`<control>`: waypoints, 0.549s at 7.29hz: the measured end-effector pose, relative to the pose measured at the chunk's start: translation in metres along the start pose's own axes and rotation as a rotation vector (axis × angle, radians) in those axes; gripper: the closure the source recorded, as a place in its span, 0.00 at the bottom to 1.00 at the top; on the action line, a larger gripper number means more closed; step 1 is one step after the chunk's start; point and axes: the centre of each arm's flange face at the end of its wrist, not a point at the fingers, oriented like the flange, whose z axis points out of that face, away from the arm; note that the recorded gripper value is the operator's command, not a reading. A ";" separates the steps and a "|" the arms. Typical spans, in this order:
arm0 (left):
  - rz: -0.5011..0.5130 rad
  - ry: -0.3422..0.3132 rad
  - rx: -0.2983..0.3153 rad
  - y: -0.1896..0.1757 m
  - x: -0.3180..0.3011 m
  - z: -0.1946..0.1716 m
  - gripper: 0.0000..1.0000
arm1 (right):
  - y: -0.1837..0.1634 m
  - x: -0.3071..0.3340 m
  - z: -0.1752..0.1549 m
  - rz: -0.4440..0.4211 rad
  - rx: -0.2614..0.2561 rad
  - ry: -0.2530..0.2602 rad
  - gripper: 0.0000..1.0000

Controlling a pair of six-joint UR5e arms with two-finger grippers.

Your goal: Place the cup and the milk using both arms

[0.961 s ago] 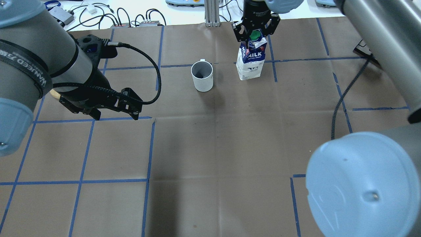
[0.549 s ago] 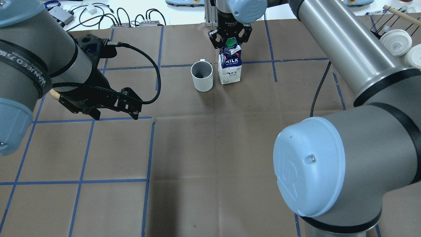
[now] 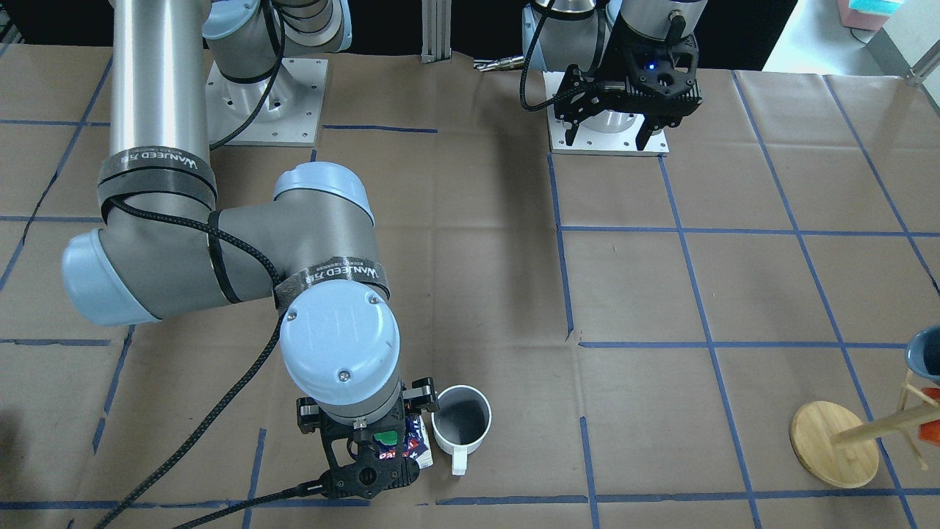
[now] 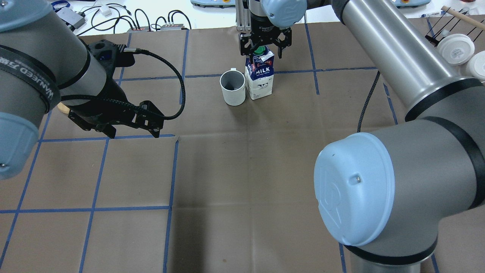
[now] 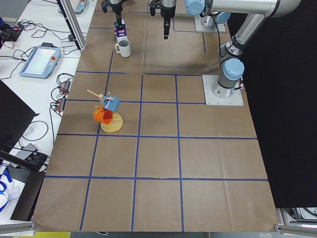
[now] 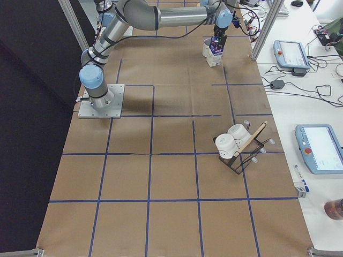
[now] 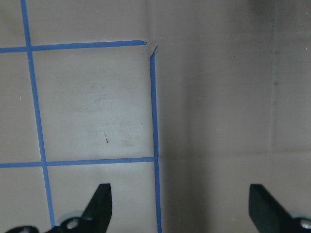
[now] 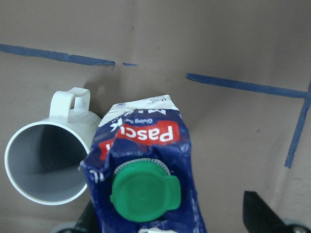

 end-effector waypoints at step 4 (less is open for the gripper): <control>-0.002 0.001 -0.001 0.000 0.000 0.001 0.00 | 0.044 0.044 -0.072 -0.046 -0.041 0.001 0.00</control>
